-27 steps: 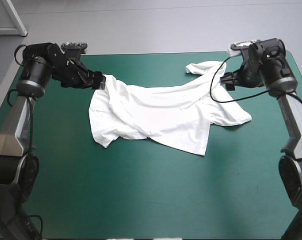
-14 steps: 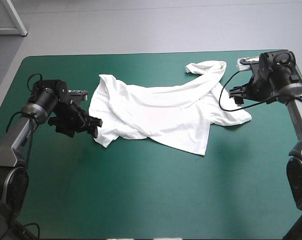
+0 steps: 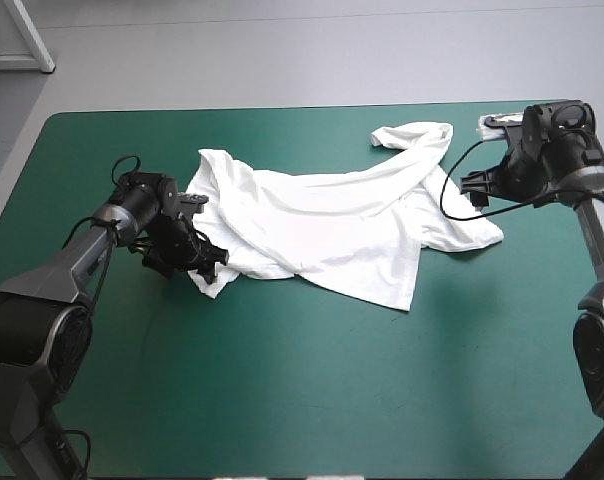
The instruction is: Fold the cloth
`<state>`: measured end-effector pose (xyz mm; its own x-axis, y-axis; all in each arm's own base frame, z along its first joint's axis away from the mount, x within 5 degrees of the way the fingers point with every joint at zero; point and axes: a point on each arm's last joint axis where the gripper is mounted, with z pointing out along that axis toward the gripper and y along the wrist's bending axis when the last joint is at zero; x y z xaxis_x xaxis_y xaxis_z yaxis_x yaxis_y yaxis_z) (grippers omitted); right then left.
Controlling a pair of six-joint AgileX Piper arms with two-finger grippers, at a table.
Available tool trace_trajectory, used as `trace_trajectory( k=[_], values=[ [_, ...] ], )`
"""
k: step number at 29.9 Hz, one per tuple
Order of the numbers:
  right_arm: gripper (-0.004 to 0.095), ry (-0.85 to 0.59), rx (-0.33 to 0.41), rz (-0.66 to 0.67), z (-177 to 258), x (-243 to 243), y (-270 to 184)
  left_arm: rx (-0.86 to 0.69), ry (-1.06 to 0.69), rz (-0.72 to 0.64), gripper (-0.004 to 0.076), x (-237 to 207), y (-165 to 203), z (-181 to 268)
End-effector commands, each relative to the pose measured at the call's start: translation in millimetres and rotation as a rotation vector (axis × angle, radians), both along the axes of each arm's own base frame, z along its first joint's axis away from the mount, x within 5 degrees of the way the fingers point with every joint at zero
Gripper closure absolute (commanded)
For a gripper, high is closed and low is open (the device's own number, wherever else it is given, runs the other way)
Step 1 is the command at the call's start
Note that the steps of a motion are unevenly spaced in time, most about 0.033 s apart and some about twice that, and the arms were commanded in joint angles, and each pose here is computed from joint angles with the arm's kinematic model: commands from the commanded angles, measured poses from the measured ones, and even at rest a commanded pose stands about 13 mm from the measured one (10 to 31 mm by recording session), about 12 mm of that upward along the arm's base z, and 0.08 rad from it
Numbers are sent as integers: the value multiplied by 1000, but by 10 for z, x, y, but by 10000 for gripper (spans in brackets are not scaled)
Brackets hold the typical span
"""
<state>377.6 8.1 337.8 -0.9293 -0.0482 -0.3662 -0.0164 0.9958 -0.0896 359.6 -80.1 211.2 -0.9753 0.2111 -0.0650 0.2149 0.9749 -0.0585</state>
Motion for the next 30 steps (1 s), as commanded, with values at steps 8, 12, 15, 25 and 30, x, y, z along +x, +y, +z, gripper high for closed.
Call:
trace_trajectory(
  k=[8, 12, 15, 25, 30],
  values=[
    [104, -8, 7, 24, -313, 300, -5, -141, -41, -23, 730, -31, -445, 16],
    [104, 43, 6, 25, -585, 428, 0, -147, -50, -41, 732, -30, -475, 26],
    [104, 57, 8, 27, -748, 510, 5, -133, -68, -54, 733, -55, -452, 109],
    [203, 195, 100, 35, -1129, 572, 93, -148, -149, -66, 733, -71, -442, 446],
    [783, 159, 125, 57, -928, 515, 117, -132, -200, -81, 733, -87, -412, 700]
  ],
)
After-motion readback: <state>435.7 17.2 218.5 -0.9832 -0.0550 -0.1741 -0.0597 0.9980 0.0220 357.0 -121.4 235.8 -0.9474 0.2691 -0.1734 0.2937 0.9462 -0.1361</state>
